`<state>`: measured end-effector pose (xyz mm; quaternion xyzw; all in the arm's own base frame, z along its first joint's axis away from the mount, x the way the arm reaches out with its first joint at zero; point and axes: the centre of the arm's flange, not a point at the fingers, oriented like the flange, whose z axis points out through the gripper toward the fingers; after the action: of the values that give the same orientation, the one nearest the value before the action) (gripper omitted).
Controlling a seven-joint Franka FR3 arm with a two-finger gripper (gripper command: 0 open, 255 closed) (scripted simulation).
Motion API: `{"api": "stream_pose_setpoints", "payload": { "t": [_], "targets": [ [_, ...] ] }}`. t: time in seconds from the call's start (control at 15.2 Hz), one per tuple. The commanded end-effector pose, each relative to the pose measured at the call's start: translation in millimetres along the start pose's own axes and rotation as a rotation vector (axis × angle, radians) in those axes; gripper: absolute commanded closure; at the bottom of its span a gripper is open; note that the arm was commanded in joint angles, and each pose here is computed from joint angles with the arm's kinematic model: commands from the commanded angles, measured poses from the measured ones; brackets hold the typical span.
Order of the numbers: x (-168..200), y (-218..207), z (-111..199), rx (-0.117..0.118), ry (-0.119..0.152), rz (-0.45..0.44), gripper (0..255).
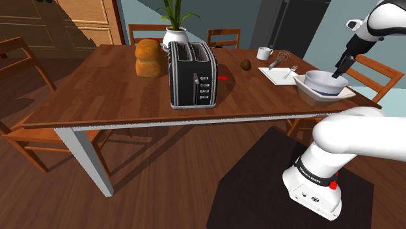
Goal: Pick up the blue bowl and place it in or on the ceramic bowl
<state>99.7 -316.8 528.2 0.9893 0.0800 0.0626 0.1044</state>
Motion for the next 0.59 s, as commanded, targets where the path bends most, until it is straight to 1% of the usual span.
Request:
{"api": "stream_pose_setpoints", "payload": {
  "t": [0.0, 0.07, 0.53],
  "targets": [
    [1, 1, -25, 0.001, 0.0, 0.0, 0],
    [1, 1, -35, 0.001, 0.0, 0.0, 0],
    [1, 1, -35, 0.001, 0.0, 0.0, 0]
  ]
}}
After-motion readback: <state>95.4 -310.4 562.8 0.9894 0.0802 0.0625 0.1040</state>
